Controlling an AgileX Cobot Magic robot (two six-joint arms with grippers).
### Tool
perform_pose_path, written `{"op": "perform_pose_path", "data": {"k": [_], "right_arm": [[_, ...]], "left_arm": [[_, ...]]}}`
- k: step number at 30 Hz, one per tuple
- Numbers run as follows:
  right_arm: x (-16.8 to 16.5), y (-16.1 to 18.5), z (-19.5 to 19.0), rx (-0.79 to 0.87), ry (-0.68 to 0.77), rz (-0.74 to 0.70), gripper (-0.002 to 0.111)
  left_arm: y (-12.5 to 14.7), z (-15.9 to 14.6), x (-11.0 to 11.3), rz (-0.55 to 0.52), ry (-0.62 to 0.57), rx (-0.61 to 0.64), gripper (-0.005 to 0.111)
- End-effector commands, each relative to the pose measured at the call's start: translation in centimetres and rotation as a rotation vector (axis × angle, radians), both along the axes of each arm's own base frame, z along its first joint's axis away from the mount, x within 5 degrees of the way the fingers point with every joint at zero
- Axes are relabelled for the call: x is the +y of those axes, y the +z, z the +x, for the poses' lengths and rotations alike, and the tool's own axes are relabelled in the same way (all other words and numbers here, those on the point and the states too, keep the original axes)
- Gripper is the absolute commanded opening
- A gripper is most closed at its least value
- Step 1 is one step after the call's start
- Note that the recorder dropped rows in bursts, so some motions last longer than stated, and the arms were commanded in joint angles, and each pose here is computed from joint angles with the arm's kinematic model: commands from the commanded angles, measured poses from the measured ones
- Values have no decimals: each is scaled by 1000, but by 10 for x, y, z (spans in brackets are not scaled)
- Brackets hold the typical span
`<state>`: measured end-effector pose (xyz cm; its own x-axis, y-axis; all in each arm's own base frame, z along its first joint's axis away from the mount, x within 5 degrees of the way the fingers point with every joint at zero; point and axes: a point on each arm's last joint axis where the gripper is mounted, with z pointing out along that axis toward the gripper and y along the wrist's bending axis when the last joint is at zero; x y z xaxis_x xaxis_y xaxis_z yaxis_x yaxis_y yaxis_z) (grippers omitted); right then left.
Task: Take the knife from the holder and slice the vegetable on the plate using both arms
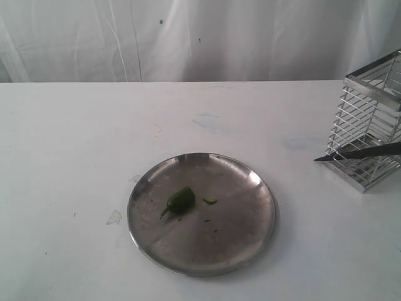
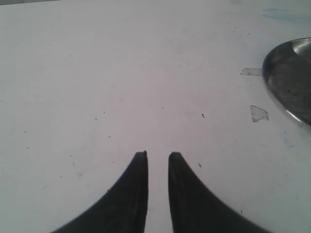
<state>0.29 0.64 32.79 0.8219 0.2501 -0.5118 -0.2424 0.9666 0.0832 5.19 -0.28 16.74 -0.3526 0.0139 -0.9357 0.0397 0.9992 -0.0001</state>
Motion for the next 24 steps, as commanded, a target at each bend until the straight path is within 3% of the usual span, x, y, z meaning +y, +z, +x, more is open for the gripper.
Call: {"op": "perform_pose_path", "data": {"k": [1, 4, 9, 12, 15, 17, 19, 21, 24], "right_arm": [[-6, 73, -27, -170, -63, 43, 0], [-5, 107, -18, -98, -305, -104, 0], [-7, 110, 49, 362, -578, -431, 0], [-9, 81, 92, 686, -595, -640, 0], [-11, 52, 126, 915, -535, -739, 0], [-11, 39, 146, 1007, -492, -747, 0], [-12, 27, 162, 1135, -404, -657, 0], [-16, 14, 178, 1353, -299, -505, 0], [-20, 4, 195, 1649, -219, -392, 0]], "left_arm": [[-1, 0, -1, -12, -8, 2, 22], [-1, 0, -1, -12, -8, 2, 22], [-1, 0, -1, -12, -8, 2, 22], [-1, 0, -1, -12, -8, 2, 22], [-1, 0, -1, -12, -8, 2, 22], [-1, 0, -1, -12, -8, 2, 22], [-1, 0, -1, -12, -8, 2, 22], [-1, 0, -1, -12, -8, 2, 22], [-1, 0, -1, -12, -8, 2, 22]]}}
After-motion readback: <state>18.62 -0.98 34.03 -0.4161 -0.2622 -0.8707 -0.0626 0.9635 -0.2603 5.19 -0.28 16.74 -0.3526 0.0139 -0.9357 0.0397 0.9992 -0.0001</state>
